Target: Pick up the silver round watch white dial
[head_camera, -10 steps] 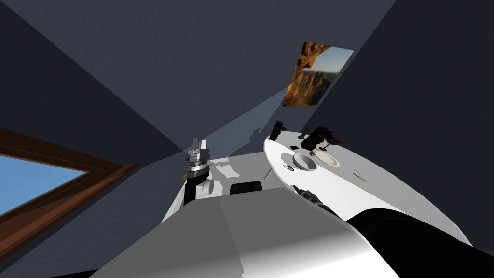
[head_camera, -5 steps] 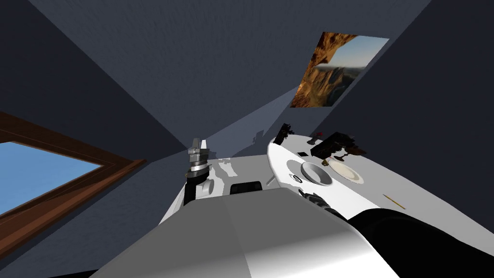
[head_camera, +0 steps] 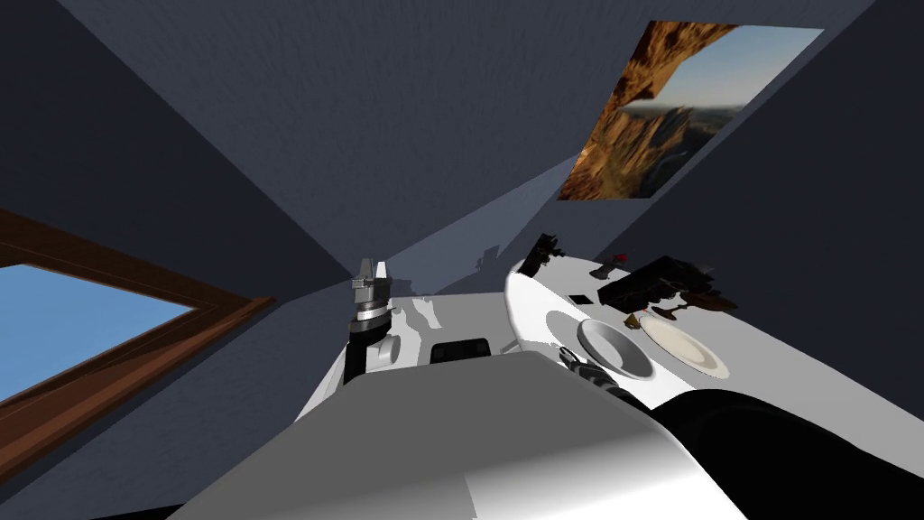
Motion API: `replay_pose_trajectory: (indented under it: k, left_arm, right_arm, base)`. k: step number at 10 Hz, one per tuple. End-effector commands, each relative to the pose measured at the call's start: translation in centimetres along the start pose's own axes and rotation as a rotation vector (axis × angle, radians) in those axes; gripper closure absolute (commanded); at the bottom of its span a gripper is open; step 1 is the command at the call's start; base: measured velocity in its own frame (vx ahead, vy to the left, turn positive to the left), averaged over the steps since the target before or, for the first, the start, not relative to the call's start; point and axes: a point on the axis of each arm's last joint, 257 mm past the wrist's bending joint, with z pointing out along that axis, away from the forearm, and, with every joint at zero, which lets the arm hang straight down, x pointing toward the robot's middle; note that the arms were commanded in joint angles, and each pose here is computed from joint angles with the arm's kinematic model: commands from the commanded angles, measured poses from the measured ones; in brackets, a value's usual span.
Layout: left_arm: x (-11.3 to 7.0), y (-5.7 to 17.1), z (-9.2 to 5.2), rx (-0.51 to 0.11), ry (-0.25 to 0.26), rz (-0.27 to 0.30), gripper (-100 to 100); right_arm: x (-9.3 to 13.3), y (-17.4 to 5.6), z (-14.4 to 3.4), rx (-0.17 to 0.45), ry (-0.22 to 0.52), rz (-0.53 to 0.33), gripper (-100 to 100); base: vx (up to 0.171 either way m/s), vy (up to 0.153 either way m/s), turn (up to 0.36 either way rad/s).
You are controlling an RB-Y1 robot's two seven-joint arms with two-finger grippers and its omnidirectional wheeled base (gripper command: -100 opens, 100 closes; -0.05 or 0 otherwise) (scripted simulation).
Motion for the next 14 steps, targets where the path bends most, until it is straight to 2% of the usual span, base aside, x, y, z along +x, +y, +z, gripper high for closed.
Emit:
replay_pose_trajectory:
  k: [1, 3, 4, 5, 9, 10, 11, 13, 14]
  left_arm:
    - [0.0, 0.0, 0.0, 0.0, 0.0, 0.0, 0]
    - [0.0, 0.0, 0.0, 0.0, 0.0, 0.0, 0]
    - [0.0, 0.0, 0.0, 0.0, 0.0, 0.0, 0]
    - [0.0, 0.0, 0.0, 0.0, 0.0, 0.0, 0]
    - [0.0, 0.0, 0.0, 0.0, 0.0, 0.0, 0]
    - [0.0, 0.0, 0.0, 0.0, 0.0, 0.0, 0]
    - [0.0, 0.0, 0.0, 0.0, 0.0, 0.0, 0]
    - [0.0, 0.0, 0.0, 0.0, 0.0, 0.0, 0]
    - [0.0, 0.0, 0.0, 0.0, 0.0, 0.0, 0]
  right_arm:
    - [-0.2, 0.2, 0.8, 0.003, -0.006, 0.005, -100]
    - [-0.3, 0.5, 1.7, 0.007, -0.012, 0.011, -100]
    - [-0.3, 0.3, 1.4, 0.006, -0.01, 0.01, -100]
    - [-0.2, 0.4, 1.5, 0.006, -0.011, 0.009, 100]
    - [-0.4, 0.5, 1.5, 0.002, -0.013, 0.005, 100]
    - [-0.4, 0.5, 1.5, 0.002, -0.013, 0.005, 0]
    - [-0.1, 0.2, 0.6, 0.003, -0.004, 0.003, 100]
    - [0.0, -0.1, -0.4, -0.003, 0.004, -0.004, 100]
    - [0.0, 0.0, -0.1, -0.001, 0.002, -0.003, 100]
  base:
    - [-0.037, -0.021, 0.046]
    - [-0.039, -0.021, 0.032]
    - [-0.013, -0.009, 0.008]
    - [0.0, 0.0, 0.0]
    - [0.0, 0.001, 0.002]
    - [0.0, 0.0, 0.0]
    - [0.028, 0.018, -0.067]
    - [0.044, 0.02, -0.057]
    - [0.015, 0.012, -0.014]
